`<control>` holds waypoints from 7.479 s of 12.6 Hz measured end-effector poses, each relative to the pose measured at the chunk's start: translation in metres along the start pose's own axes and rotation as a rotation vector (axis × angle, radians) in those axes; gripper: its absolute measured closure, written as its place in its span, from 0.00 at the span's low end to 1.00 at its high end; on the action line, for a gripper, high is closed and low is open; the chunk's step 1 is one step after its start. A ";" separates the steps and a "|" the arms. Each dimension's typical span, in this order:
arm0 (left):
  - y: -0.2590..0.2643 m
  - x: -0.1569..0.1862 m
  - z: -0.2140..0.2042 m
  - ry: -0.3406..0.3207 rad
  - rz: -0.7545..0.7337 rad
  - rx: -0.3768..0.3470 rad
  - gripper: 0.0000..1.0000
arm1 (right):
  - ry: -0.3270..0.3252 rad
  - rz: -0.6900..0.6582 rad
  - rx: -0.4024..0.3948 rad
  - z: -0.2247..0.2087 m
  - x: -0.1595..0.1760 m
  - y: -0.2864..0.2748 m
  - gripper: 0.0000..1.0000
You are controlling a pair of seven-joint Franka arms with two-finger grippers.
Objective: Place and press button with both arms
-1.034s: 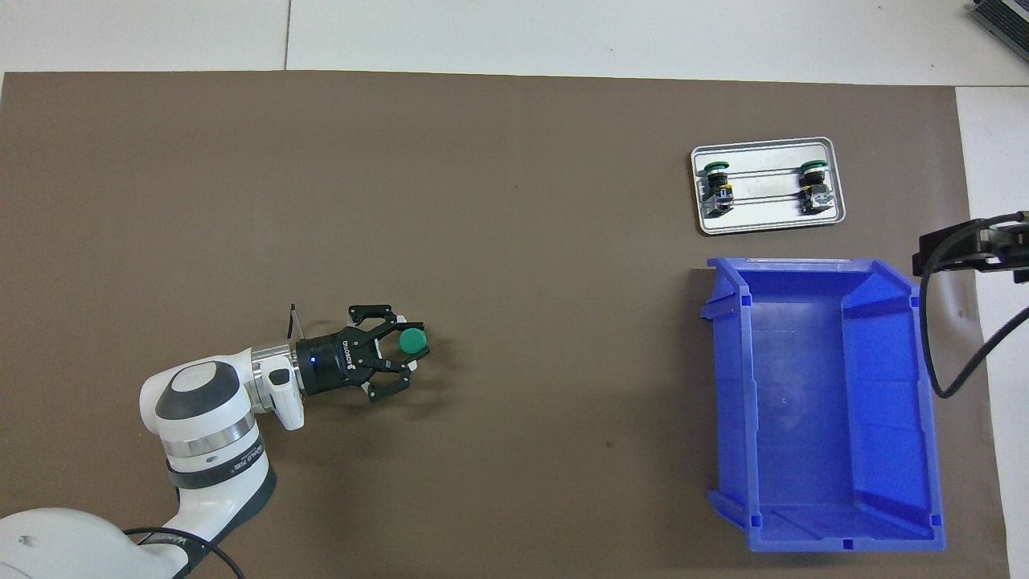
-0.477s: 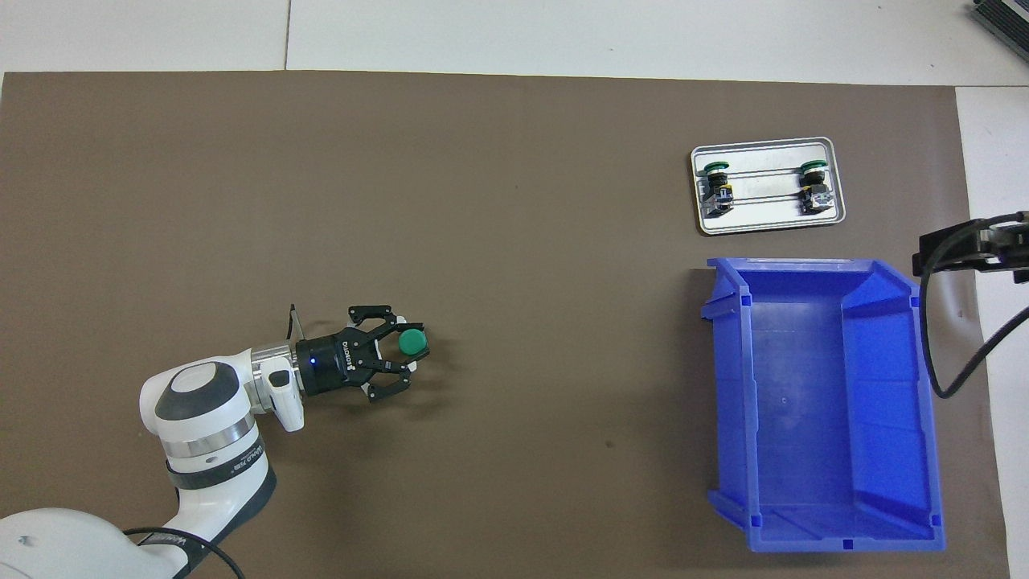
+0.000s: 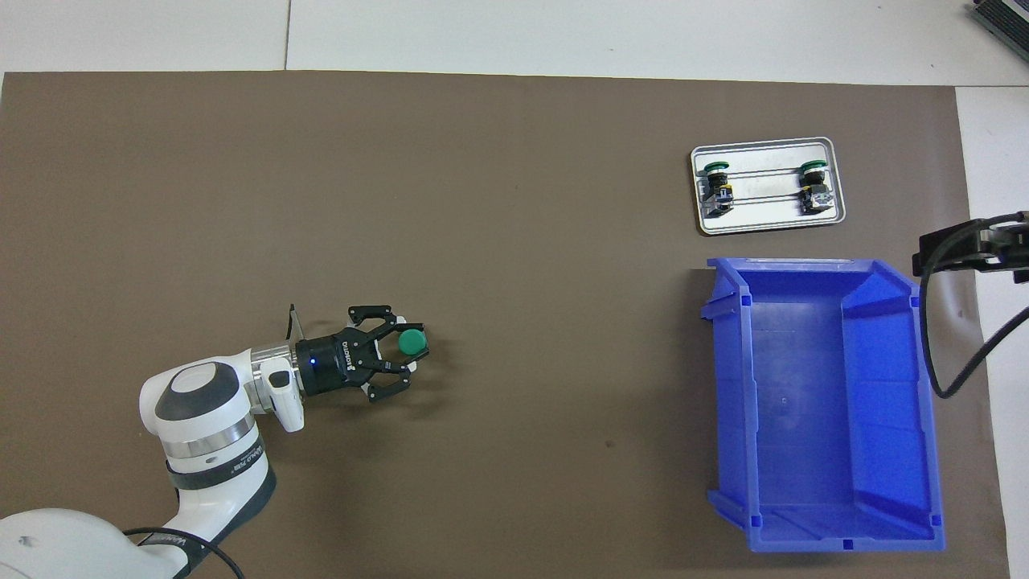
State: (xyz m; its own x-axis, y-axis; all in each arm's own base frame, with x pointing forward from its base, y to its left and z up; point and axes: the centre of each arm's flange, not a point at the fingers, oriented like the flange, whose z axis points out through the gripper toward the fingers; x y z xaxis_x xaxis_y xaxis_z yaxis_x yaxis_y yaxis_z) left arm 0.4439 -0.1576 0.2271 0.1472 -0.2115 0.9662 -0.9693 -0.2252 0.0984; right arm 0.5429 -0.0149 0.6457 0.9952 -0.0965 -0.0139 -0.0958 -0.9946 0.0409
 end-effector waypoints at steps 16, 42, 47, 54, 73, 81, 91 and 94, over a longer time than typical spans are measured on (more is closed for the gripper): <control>0.006 -0.008 -0.001 -0.022 -0.009 -0.002 0.46 | 0.000 0.000 0.000 0.000 0.000 0.000 0.00; 0.005 0.005 0.008 -0.022 -0.070 -0.015 0.19 | 0.000 0.000 0.000 0.000 0.000 0.000 0.00; 0.007 0.008 0.011 -0.025 -0.064 -0.023 0.19 | 0.000 0.000 0.000 0.000 0.000 0.000 0.00; 0.021 0.003 0.019 -0.050 -0.068 -0.044 0.19 | 0.000 0.000 0.000 0.000 0.000 0.000 0.00; 0.006 0.014 0.008 -0.080 -0.082 0.015 0.19 | 0.000 0.000 0.000 0.000 0.000 0.000 0.00; -0.010 0.031 0.008 -0.062 -0.103 0.037 0.19 | 0.000 0.000 0.000 0.000 0.000 0.000 0.00; -0.061 0.137 0.020 -0.008 -0.253 0.123 0.19 | 0.000 0.000 0.000 0.000 0.000 0.000 0.00; -0.059 0.189 0.045 0.001 -0.348 0.097 0.19 | 0.000 0.000 0.000 0.000 0.000 0.000 0.00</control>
State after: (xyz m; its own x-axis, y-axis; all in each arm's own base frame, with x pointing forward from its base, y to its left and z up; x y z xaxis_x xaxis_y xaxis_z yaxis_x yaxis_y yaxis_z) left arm 0.5378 -0.2271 0.3934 0.4649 -0.1055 0.8791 -0.8381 -0.3727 0.3985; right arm 0.5429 -0.0148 0.6457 0.9952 -0.0964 -0.0139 -0.0958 -0.9946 0.0409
